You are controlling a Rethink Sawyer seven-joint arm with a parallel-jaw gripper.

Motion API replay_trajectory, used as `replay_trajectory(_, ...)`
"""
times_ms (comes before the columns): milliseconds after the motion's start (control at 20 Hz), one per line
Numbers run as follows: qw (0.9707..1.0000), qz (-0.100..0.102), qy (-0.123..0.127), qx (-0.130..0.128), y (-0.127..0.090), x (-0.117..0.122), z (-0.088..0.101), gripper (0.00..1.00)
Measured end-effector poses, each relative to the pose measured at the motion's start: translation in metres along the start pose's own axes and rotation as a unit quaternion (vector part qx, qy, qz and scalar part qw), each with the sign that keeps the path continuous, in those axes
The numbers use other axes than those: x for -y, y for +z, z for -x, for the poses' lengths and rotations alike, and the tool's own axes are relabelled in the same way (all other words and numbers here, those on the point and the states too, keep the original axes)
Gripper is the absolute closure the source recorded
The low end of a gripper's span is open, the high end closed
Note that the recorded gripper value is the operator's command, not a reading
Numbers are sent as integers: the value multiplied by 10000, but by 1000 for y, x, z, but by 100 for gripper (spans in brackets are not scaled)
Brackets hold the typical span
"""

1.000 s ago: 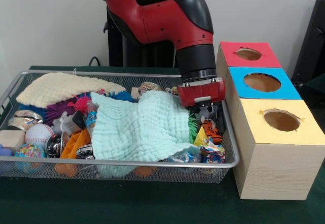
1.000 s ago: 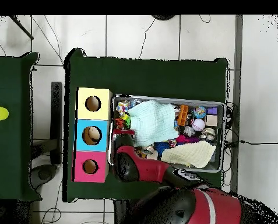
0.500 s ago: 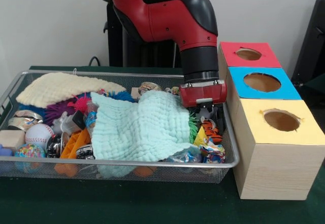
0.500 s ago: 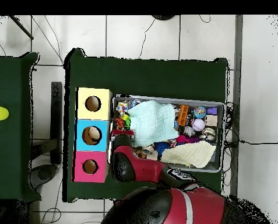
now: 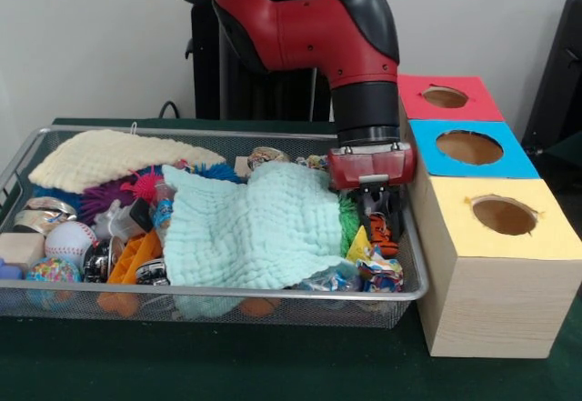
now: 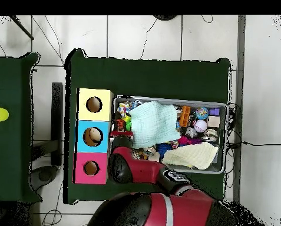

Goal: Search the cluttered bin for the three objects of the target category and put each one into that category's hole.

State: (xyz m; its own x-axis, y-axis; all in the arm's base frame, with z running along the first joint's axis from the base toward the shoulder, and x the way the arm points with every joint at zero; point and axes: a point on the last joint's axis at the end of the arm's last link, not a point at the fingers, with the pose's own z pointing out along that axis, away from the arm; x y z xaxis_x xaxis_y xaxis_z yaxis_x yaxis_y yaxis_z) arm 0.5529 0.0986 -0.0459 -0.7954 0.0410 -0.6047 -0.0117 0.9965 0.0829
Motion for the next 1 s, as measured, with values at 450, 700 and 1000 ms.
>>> replay_trajectory(450,10000,-44,-52,37,6,4,2,100)
replay_trajectory(700,10000,-22,-46,34,6,5,3,100)
replay_trajectory(1000,9999,14,-46,-119,1,8,15,100)
